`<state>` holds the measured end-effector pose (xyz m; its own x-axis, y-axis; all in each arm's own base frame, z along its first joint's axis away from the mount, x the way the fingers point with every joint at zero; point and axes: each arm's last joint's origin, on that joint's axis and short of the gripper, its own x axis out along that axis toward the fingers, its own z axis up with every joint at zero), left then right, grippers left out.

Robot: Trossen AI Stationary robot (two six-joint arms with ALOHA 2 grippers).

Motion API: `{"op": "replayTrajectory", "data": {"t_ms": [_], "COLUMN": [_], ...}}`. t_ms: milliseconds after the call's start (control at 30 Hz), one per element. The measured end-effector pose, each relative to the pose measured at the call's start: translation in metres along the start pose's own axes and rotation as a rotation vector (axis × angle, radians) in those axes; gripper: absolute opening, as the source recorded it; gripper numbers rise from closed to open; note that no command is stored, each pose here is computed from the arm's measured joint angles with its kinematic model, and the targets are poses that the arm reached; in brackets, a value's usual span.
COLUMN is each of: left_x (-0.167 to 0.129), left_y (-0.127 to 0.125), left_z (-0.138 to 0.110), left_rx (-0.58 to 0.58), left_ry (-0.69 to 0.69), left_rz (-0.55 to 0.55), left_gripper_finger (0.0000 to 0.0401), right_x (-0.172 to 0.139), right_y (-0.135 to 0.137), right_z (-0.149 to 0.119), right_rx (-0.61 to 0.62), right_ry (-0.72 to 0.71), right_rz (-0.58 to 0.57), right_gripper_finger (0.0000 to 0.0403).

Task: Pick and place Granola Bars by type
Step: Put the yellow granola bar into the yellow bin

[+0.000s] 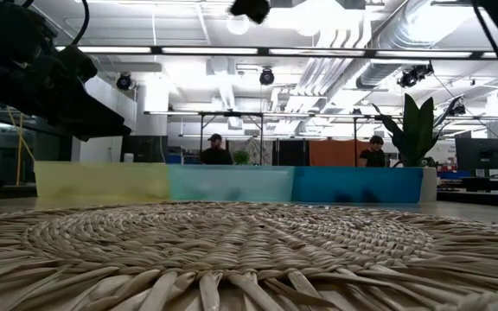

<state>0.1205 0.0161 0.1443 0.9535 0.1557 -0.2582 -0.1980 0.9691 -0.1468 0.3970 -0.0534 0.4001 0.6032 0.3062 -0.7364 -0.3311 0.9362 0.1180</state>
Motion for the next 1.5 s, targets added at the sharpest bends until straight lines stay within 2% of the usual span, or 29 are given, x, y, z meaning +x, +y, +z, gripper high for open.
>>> {"op": "replayTrajectory", "data": {"t_ms": [333, 467, 833, 933, 1033, 1200, 1300, 1500], "left_x": [0.0, 0.0, 0.0, 0.0, 0.0, 0.0, 0.0, 0.0], "left_y": [0.0, 0.0, 0.0, 0.0, 0.0, 0.0, 0.0, 0.0], "left_z": [0.0, 0.0, 0.0, 0.0, 0.0, 0.0, 0.0, 0.0], "left_rx": [0.0, 0.0, 0.0, 0.0, 0.0, 0.0, 0.0, 0.0], "left_ry": [-0.001, -0.001, 0.0, -0.001, -0.001, -0.001, -0.001, -0.001], "left_rz": [0.0, 0.0, 0.0, 0.0, 0.0, 0.0, 0.0, 0.0], "left_gripper_finger": [0.0225, 0.0225, 0.0225, 0.0225, 0.0225, 0.0225, 0.0225, 0.0225], "right_x": [-0.023, -0.044, -0.136, -0.147, -0.151, -0.15, -0.135, -0.081], "right_y": [0.064, 0.093, 0.164, 0.179, 0.188, 0.196, 0.197, 0.203], "right_z": [-0.017, -0.014, -0.037, -0.061, -0.097, -0.157, -0.195, -0.258], "right_rx": [0.145, 0.113, 0.056, 0.077, 0.145, 0.246, 0.311, 0.46], "right_ry": [0.251, 0.202, 0.032, 0.044, 0.074, -0.04, -0.024, 0.147], "right_rz": [0.1, 0.105, -0.088, -0.117, -0.144, -0.087, -0.036, 0.119], "right_gripper_finger": [0.0195, 0.0195, 0.0195, 0.0195, 0.0195, 0.0195, 0.0195, 0.0195]}}
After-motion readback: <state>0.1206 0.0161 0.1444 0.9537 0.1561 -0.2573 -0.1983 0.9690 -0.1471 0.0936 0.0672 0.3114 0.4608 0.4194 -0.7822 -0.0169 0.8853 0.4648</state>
